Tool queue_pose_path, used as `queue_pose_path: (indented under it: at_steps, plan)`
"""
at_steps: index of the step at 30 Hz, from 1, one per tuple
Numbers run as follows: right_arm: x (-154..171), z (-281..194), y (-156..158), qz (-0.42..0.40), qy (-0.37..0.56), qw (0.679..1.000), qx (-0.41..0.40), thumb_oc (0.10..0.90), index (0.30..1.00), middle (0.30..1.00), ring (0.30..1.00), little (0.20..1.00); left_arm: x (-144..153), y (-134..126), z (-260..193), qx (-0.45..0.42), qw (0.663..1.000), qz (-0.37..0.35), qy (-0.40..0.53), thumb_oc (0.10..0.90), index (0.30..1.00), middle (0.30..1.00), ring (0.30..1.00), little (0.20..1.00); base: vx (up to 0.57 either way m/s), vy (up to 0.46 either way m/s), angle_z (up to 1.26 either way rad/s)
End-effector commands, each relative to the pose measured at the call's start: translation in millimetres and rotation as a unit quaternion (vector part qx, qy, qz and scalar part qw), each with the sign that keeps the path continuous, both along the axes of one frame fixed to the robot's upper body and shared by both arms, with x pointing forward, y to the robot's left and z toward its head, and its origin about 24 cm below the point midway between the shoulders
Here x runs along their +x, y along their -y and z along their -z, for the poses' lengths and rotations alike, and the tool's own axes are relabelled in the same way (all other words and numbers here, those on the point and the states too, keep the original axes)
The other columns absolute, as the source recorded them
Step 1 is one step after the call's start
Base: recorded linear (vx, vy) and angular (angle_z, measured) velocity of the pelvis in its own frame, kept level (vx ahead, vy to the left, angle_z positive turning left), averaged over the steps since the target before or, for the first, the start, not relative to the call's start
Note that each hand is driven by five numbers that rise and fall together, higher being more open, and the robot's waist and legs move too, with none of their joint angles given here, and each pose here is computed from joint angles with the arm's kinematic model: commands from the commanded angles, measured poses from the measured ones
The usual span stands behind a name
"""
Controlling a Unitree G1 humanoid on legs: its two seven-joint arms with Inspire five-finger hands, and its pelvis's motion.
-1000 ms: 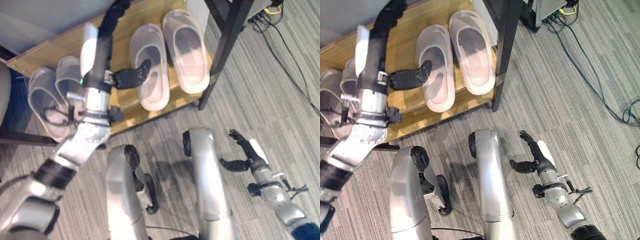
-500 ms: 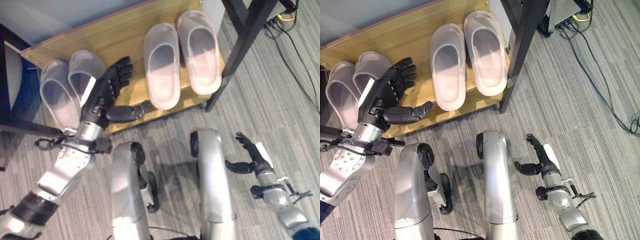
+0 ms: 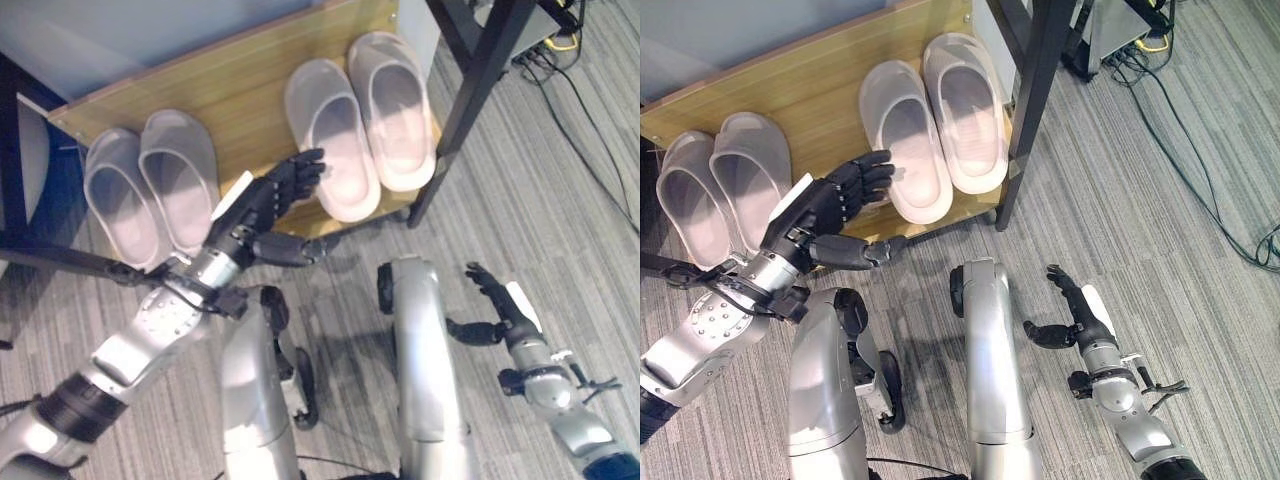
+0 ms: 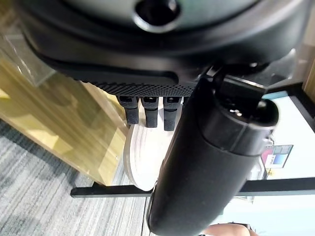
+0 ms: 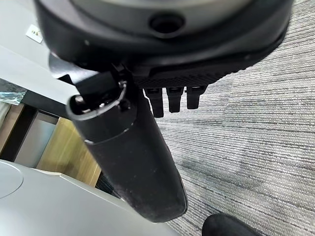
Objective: Arrange the slippers neatly on the shoe rack.
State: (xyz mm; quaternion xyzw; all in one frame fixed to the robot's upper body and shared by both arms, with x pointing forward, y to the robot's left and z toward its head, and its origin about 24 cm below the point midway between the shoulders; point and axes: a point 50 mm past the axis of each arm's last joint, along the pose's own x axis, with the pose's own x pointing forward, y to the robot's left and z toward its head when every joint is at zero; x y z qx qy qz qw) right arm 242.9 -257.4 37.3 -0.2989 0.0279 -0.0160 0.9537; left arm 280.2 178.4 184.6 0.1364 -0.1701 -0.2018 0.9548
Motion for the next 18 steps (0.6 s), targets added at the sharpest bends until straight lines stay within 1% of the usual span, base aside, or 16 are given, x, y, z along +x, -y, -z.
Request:
queue_pose_path:
  at_steps: [1,2,5,11,13,18]
  plan:
    - [12.2,-48.9,-1.4,-0.038,0.101,0.994,-0.018,0.800,0.900,0.900,0.900,0.900,1.9,32.9,-39.6,-0.031,0.993,0.072,0.085,0.800,0.900,0.900,0.900,0.900,0.00,0.000,0.00]
    - [12.8,-49.1,-2.6,-0.039,0.102,0.994,-0.015,0.800,0.900,0.900,0.900,0.900,5.5,37.3,-44.2,-0.040,0.992,0.071,0.095,0.800,0.900,0.900,0.900,0.900,0.00,0.000,0.00]
    - [11.8,-49.4,-2.3,-0.041,0.102,0.994,-0.018,0.800,0.900,0.900,0.900,0.900,8.6,38.3,-49.5,-0.043,0.991,0.066,0.109,0.800,0.900,0.900,0.900,0.900,0.00,0.000,0.00]
    - [11.9,-48.5,-1.8,-0.041,0.100,0.994,-0.023,0.800,0.900,0.900,0.900,0.900,11.9,27.3,-48.0,-0.041,0.992,0.033,0.119,0.800,0.900,0.900,0.900,0.900,0.00,0.000,0.00]
    - [12.8,-47.1,-2.9,-0.041,0.100,0.994,-0.021,0.800,0.900,0.900,0.900,0.900,15.7,23.2,-49.7,-0.042,0.990,0.011,0.133,0.800,0.900,0.900,0.900,0.900,0.00,0.000,0.00]
    - [10.9,-49.0,-4.1,-0.049,0.103,0.993,-0.029,0.800,0.900,0.900,0.900,0.900,5.7,20.0,-67.3,-0.066,0.981,0.009,0.180,0.800,0.900,0.900,0.900,0.900,0.00,0.000,0.00]
